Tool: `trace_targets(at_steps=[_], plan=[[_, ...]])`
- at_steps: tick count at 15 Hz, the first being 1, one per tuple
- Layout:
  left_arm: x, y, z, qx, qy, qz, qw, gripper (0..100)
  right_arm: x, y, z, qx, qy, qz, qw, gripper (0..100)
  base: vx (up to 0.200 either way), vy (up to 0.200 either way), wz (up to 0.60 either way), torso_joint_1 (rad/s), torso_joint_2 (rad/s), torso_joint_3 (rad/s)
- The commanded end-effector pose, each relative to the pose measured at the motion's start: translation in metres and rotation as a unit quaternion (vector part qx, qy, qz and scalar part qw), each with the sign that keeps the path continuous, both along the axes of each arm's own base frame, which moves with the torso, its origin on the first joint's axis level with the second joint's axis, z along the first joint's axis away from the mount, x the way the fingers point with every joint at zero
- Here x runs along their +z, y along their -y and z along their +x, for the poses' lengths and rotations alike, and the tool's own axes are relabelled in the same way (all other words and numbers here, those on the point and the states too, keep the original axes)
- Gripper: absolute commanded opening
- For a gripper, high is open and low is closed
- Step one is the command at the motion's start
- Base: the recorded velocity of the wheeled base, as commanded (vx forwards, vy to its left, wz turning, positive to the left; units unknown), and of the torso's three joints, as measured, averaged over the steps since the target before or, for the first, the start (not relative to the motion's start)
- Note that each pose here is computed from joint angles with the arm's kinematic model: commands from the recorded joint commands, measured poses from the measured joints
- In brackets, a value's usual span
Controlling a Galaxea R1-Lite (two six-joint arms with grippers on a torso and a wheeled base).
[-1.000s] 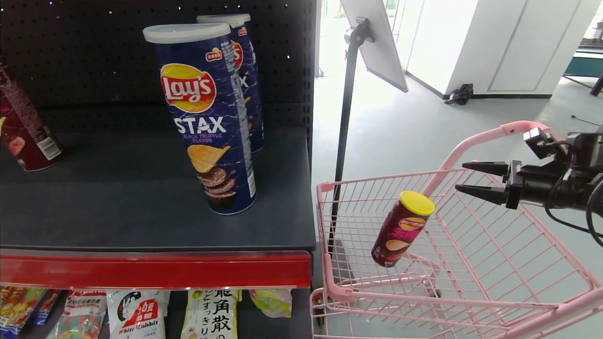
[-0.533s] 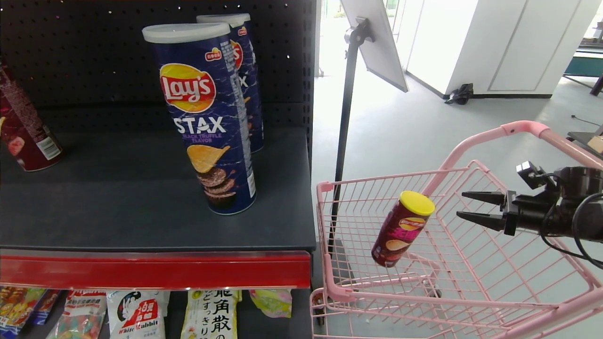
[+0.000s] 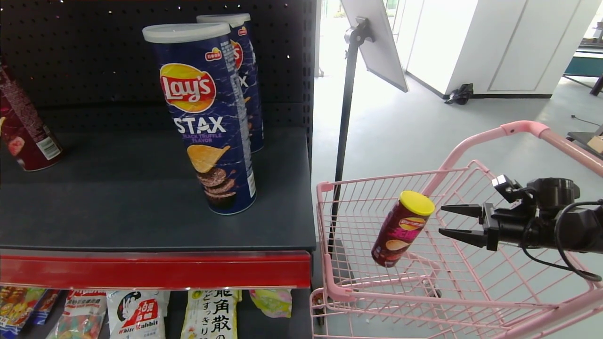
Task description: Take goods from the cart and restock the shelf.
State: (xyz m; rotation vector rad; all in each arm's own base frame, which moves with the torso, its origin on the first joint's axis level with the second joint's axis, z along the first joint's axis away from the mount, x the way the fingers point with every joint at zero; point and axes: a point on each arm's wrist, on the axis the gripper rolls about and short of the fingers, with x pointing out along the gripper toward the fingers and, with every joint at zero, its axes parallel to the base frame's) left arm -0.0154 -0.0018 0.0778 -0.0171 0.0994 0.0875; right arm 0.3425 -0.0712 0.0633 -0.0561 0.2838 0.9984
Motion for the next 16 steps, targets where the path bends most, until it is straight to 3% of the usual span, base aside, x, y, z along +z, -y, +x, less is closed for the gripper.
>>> trace_targets(at_steps=[1,11,16], plan=[[0.0,0.0,0.0,0.0,-0.001,0.0,1.0,100,-0.004,-0.006,0.003,0.009,-0.005,0.001,1.0,100,0.0,0.0,0.0,0.0,0.0,0.0],[0.0,0.0,0.0,0.0,-0.001,0.0,1.0,100,-0.043,-0.033,0.037,0.051,-0.032,0.004,0.998,100,0.0,0.0,0.0,0.0,0.0,0.0],[0.0,0.0,0.0,0.0,-0.001,0.0,1.0,100,-0.045,-0.048,0.043,0.075,-0.027,0.006,0.997,100,0.0,0.0,0.0,0.0,0.0,0.0]])
